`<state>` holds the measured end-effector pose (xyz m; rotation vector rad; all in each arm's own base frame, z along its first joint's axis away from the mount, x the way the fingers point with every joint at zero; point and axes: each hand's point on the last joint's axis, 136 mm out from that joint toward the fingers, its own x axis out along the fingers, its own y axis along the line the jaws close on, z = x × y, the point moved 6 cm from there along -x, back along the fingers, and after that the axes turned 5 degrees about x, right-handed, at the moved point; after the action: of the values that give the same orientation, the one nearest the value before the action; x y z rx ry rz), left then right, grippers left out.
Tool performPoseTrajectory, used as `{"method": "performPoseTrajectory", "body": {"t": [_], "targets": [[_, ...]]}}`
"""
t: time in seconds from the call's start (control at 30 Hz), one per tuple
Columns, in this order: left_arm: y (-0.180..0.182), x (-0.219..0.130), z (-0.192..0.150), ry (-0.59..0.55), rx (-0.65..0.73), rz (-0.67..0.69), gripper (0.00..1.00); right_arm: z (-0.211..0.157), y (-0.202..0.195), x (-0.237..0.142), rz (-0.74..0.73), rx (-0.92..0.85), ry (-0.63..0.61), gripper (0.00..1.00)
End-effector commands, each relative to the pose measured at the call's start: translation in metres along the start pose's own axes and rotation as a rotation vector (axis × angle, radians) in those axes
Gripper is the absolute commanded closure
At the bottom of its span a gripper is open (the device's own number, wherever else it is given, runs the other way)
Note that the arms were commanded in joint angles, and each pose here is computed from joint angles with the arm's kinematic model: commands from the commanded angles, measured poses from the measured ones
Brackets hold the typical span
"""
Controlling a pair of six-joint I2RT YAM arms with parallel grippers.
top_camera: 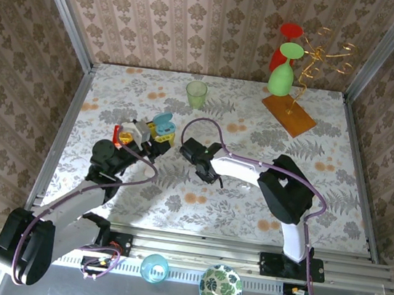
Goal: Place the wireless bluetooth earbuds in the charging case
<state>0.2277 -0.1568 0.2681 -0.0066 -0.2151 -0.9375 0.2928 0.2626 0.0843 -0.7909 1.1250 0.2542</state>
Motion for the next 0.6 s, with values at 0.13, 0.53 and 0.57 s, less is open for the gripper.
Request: {"method": "performPoseTrajectory", "body": {"t": [0.13, 0.53, 0.57], "targets": [[0.001, -0.003, 0.003, -0.015, 0.029, 0.012, 0.81, -0.002, -0.002, 0.003, -0.061, -0.052, 0.037, 0.74], [0.001, -0.003, 0.003, -0.016, 0.028, 0.012, 0.81, -0.004, 0.002, 0.013, -0.066, -0.071, 0.064, 0.74], [0.001, -0.003, 0.004, -0.018, 0.029, 0.012, 0.81, -0.004, 0.002, 0.013, -0.066, -0.071, 0.065, 0.75]]}}
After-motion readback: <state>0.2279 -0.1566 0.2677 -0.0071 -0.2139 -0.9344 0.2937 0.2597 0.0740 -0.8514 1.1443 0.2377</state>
